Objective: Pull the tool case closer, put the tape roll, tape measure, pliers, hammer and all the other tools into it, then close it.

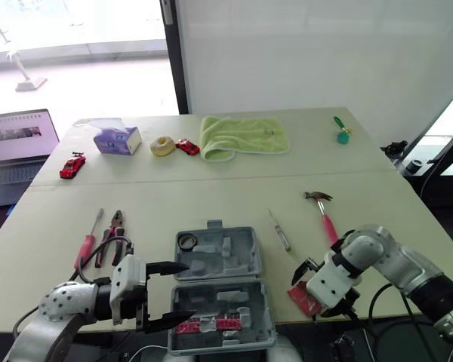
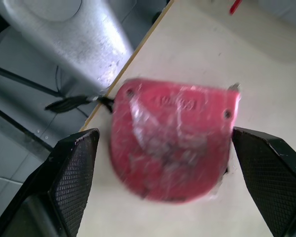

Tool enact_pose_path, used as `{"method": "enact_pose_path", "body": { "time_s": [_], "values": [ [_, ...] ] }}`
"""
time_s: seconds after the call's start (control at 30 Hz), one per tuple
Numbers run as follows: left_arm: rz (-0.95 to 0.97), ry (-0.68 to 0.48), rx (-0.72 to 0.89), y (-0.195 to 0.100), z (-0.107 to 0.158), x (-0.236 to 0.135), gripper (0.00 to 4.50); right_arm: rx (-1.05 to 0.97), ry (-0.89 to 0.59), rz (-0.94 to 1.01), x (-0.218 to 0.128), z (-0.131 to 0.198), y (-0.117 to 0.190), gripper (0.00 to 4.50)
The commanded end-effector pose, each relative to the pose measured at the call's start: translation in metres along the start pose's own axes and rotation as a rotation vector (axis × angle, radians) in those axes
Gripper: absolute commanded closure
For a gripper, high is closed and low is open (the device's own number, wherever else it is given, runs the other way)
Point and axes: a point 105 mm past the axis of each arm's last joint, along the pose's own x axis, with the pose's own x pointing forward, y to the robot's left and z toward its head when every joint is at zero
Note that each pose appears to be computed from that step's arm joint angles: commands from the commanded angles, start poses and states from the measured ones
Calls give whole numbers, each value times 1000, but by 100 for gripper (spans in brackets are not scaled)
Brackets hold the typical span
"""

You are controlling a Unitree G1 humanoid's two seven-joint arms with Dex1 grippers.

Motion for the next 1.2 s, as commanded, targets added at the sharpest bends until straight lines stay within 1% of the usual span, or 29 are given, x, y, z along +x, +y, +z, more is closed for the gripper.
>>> {"method": "enact_pose_path", "body": {
  "time_s": [0.03,0.07,0.27,0.43,0.53,0.57,0.63,0.7,0.83,0.9,0.97,1.07,1.2],
  "values": [
    [6,-21,48,0,10,-2,0,-2,-3,-28,-3,2,-9,144],
    [6,-20,48,0,9,-2,0,9,-6,-31,-3,2,-9,169],
    [6,-19,47,1,9,-2,0,78,-28,-67,-11,4,-10,169],
    [49,-14,57,11,7,-4,0,300,-146,-244,-43,28,-29,169],
    [72,-7,59,18,5,-7,0,414,-157,-329,-58,38,-38,169],
    [86,0,60,22,4,-8,0,445,-144,-361,-63,43,-42,169],
    [142,18,61,39,1,-15,0,555,-120,-519,-74,53,-74,169],
    [158,29,69,46,0,-17,0,608,-92,-579,-78,58,-88,169],
    [163,34,91,57,3,-16,0,549,-21,-557,-66,69,-115,169],
    [155,31,95,57,4,-15,0,484,70,-569,-64,63,-128,169],
    [143,30,101,56,5,-13,0,430,151,-534,-58,55,-133,169],
    [140,27,103,55,6,-11,0,413,172,-474,-44,55,-133,169],
    [152,15,104,54,9,-9,0,381,179,-444,-23,60,-142,169]
  ]
}}
